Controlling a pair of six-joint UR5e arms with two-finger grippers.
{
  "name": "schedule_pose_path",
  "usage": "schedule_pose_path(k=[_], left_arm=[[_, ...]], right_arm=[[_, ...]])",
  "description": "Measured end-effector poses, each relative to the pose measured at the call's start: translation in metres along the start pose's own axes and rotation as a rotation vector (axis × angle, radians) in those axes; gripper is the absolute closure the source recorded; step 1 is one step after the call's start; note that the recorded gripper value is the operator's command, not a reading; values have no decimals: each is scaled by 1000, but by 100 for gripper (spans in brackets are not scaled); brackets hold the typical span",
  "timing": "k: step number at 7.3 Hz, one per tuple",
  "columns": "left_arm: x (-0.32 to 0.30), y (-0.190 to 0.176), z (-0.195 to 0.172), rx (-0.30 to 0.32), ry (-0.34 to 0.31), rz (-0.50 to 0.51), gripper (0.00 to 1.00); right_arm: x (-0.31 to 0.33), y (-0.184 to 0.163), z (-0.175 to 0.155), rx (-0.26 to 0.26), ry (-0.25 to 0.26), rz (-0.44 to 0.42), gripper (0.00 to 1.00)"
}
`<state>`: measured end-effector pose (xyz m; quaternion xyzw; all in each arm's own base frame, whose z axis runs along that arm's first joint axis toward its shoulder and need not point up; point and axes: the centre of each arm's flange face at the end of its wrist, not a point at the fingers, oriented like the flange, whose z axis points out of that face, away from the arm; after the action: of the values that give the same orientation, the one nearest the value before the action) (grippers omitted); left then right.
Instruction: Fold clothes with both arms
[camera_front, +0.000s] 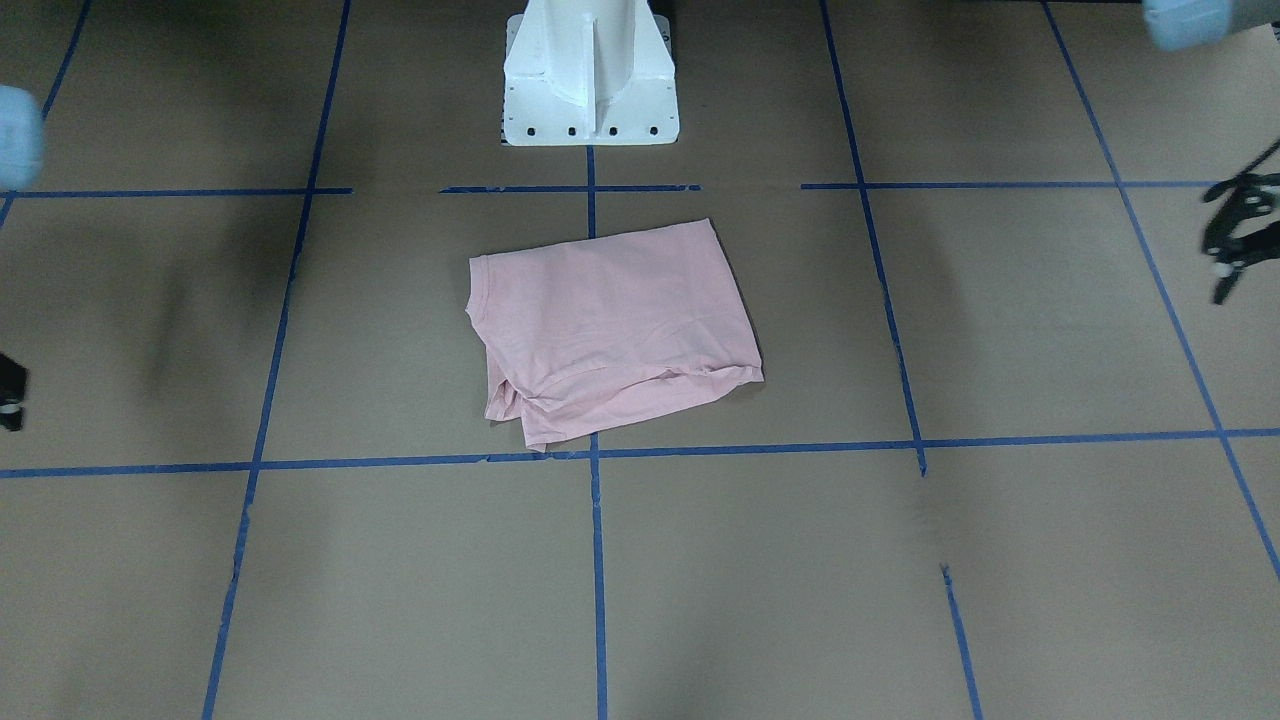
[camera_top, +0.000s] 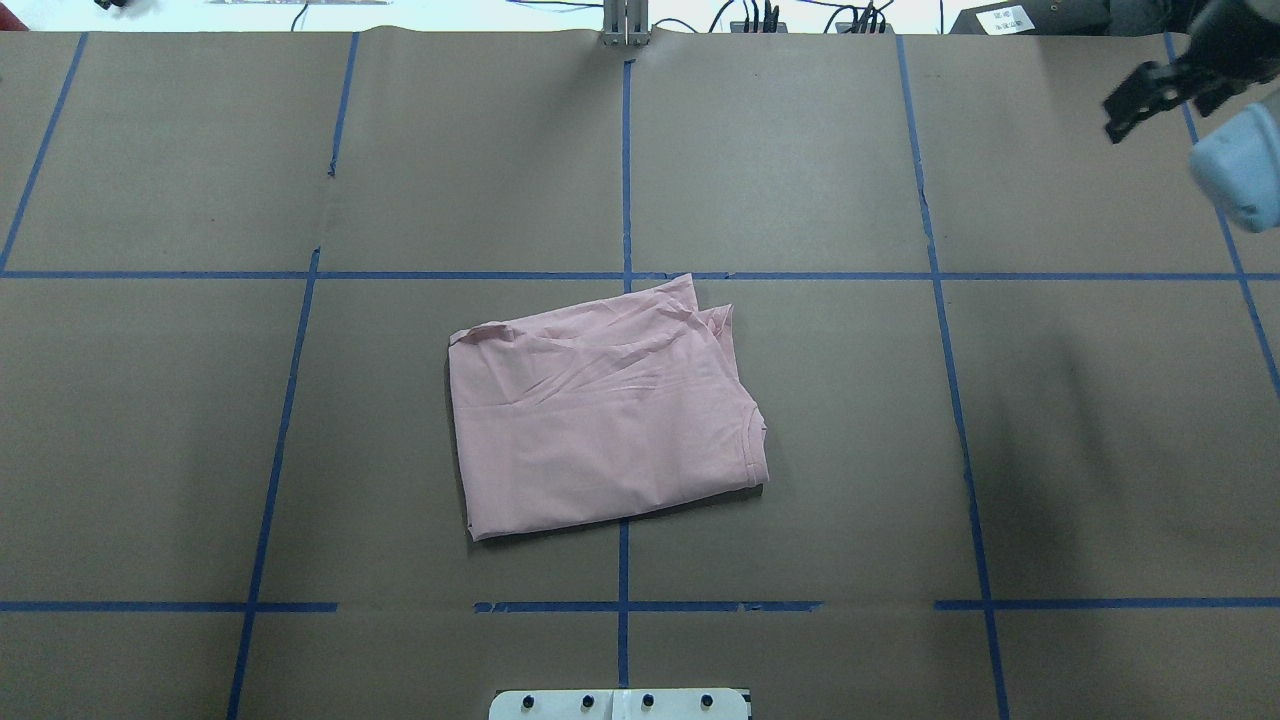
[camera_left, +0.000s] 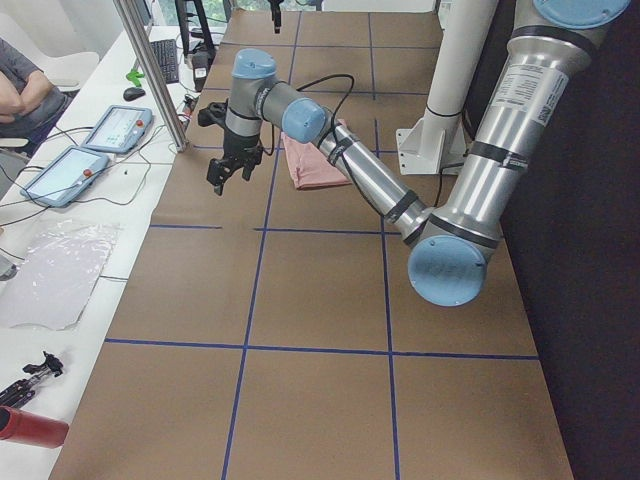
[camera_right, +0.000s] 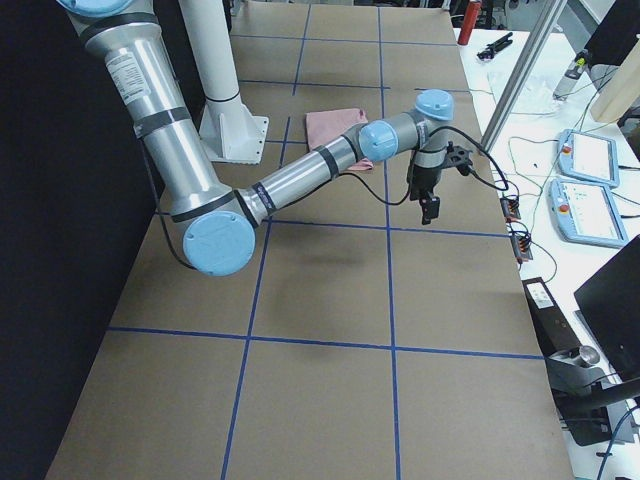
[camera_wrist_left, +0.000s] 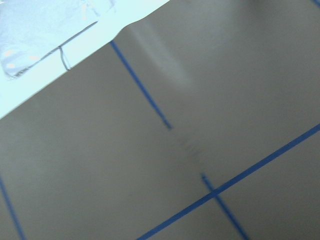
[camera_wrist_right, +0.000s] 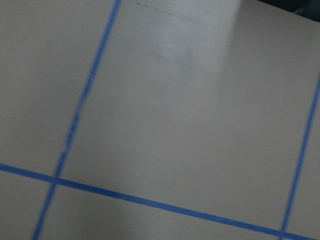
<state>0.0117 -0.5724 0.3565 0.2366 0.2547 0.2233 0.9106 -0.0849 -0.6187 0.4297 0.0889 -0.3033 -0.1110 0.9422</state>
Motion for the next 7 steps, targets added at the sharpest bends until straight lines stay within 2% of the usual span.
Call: schedule_pose_path(k=[1, 2, 3, 4, 5, 6, 7], left_arm=[[-44, 42, 2, -25, 12, -50, 0], [-68, 83, 16, -64, 26, -104, 0], [-85, 117, 40, -114, 41, -151, 0], [-98, 140, 63, -159, 57, -189, 0], [-106, 163, 82, -194, 94, -227, 0], [-104, 188, 97, -209, 164, -267, 0], [-97, 208, 106, -211, 231, -298, 0]], right_arm=[[60, 33, 15, -43, 14, -6, 0], [105, 71, 38, -96, 21, 28, 0], [138, 102, 59, -144, 27, 73, 0], [159, 127, 76, -178, 11, 118, 0], [174, 155, 88, -200, -44, 171, 0], [186, 180, 94, -207, -105, 222, 0], [195, 199, 96, -208, -131, 255, 0]])
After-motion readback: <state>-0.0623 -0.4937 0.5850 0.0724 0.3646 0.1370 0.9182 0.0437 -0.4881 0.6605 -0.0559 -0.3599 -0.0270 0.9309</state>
